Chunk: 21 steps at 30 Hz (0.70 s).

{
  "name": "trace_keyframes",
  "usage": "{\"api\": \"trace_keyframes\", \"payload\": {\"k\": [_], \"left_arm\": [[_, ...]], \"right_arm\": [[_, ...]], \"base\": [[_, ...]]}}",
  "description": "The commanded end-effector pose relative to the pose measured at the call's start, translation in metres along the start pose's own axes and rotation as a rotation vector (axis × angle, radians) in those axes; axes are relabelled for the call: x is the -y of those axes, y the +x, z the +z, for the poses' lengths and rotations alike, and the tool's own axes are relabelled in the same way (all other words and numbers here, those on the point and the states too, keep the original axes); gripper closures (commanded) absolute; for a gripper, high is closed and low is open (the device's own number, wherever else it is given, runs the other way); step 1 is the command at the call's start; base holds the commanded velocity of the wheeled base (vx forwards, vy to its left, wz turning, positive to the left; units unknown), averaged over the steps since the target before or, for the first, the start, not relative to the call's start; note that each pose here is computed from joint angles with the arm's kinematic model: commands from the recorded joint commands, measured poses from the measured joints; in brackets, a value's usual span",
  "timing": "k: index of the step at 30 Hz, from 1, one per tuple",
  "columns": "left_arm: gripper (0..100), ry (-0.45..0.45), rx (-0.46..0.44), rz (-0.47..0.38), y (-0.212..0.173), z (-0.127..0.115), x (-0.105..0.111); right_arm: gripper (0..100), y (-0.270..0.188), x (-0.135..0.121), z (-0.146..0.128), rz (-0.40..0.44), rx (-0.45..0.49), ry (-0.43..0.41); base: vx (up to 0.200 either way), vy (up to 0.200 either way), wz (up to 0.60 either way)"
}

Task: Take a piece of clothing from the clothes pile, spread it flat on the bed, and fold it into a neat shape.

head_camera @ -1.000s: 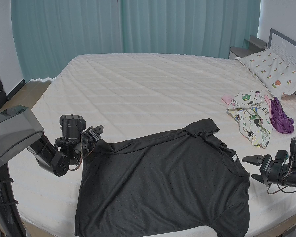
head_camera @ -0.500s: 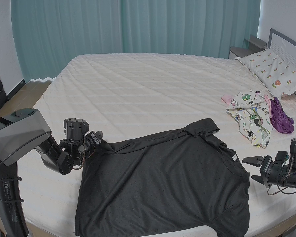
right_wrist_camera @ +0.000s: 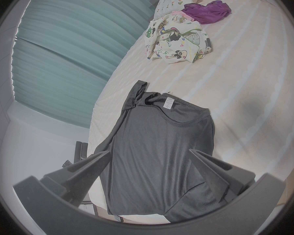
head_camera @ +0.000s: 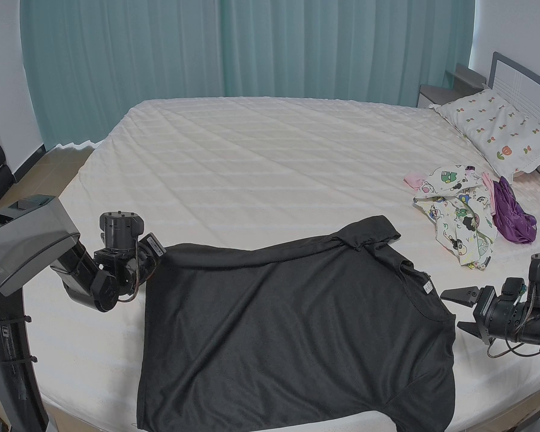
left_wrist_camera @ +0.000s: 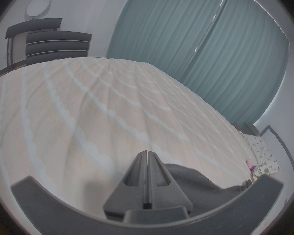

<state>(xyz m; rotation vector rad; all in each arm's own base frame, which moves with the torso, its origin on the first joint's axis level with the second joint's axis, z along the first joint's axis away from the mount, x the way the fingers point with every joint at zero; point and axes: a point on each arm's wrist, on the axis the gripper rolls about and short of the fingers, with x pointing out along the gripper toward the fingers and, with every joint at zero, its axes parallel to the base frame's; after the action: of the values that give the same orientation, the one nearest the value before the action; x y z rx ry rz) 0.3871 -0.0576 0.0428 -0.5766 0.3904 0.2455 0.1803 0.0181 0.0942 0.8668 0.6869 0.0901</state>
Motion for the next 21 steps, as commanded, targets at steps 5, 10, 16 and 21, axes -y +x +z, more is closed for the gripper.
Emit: {"api": "trace_keyframes", "payload": {"k": [5, 10, 16, 21], "left_arm": [[100, -0.045, 0.062, 0.050, 0.013, 0.025, -0.022], [100, -0.045, 0.056, 0.062, 0.026, 0.020, -0.027], [100, -0.048, 0.066, 0.054, 0.035, 0.022, -0.024], [100, -0.053, 0.075, 0.059, 0.037, 0.025, -0.026]], "right_arm": [[0, 0.000, 0.000, 0.000, 0.001, 0.000, 0.000], [0, 0.000, 0.001, -0.001, -0.003, -0.003, 0.001], [0, 0.001, 0.001, -0.001, -0.005, -0.005, 0.002], [0, 0.001, 0.001, -0.001, -0.004, -0.004, 0.002]], "base": [[0.000, 0.000, 0.00], [0.000, 0.000, 0.00], [0.000, 0.000, 0.00], [0.000, 0.000, 0.00]]}}
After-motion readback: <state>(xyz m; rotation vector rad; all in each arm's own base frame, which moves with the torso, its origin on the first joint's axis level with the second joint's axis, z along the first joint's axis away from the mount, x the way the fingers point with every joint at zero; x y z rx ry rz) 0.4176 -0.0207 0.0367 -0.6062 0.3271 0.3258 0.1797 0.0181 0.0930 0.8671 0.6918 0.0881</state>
